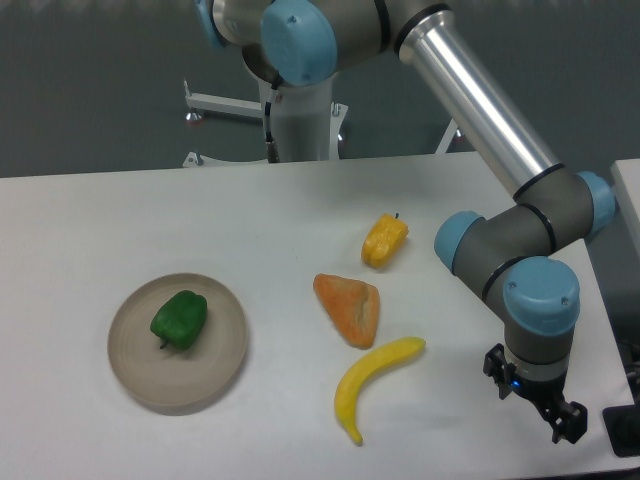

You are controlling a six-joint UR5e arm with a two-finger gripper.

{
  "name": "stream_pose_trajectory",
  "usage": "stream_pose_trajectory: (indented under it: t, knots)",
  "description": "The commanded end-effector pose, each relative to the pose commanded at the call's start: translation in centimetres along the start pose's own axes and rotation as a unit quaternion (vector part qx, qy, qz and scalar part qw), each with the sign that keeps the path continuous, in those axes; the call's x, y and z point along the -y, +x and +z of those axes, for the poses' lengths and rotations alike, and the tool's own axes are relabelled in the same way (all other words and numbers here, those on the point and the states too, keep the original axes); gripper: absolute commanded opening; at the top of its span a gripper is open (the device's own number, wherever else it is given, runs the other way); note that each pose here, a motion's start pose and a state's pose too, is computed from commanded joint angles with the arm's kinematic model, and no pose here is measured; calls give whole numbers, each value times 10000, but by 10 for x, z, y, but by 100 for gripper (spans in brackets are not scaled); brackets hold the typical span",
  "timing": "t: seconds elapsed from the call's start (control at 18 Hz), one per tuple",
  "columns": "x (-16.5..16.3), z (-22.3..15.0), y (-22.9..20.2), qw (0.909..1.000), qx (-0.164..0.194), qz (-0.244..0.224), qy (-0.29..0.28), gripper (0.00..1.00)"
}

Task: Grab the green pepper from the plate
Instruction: 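Move the gripper over the green pepper on the beige plate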

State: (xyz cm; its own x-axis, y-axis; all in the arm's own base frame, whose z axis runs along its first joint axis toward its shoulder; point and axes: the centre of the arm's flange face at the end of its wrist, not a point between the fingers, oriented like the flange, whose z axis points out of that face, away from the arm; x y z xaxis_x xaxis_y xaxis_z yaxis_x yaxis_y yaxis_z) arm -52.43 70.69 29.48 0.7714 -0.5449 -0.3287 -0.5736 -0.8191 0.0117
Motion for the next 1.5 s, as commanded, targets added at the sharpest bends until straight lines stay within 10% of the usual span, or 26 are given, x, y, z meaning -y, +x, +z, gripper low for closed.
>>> stream_pose_trajectory:
  t: [0.61, 0.83, 1.17, 1.5]
  knots:
    - [18, -61, 51, 9995, -298, 65, 40, 100]
    - [38, -108, 98, 9951, -750, -576, 275, 100]
    - [126, -170, 212, 9619, -1413, -2231, 703, 100]
    - [172, -155, 279, 9449, -1944, -2567, 593, 100]
